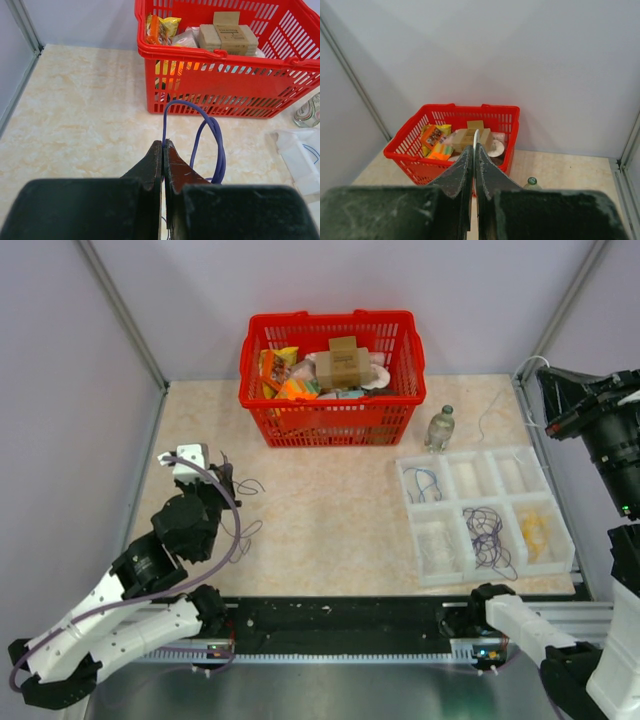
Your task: Untangle the cables
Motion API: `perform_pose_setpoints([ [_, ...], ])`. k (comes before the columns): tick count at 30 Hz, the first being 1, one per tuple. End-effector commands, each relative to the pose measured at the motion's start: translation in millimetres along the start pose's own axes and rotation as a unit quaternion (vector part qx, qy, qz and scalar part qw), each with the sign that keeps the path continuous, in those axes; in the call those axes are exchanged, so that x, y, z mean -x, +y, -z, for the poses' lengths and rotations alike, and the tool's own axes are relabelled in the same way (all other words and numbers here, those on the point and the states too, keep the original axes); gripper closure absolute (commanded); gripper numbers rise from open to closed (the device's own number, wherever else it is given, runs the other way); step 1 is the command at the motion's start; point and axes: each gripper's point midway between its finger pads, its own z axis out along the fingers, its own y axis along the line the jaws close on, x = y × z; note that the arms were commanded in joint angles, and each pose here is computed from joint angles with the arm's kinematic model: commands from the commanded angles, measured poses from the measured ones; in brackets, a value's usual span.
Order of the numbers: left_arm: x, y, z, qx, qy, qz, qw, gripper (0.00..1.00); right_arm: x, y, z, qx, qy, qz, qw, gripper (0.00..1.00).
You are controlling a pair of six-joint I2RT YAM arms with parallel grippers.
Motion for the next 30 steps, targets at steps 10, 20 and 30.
perform_pose_setpoints([
  [10,0,0,1,-0.004,-0.005,0.009,1.000,1.00,35,34,25,0.072,-0.044,-0.039,0.996,1.00],
  [20,-2,0,3,-0.009,-0.004,0.017,1.000,1.00,66,47,42,0.095,-0.080,-0.043,0.991,1.00],
  [30,1,-1,4,-0.014,-0.004,0.019,1.000,1.00,-1,28,29,0.062,-0.006,-0.047,0.997,1.00],
])
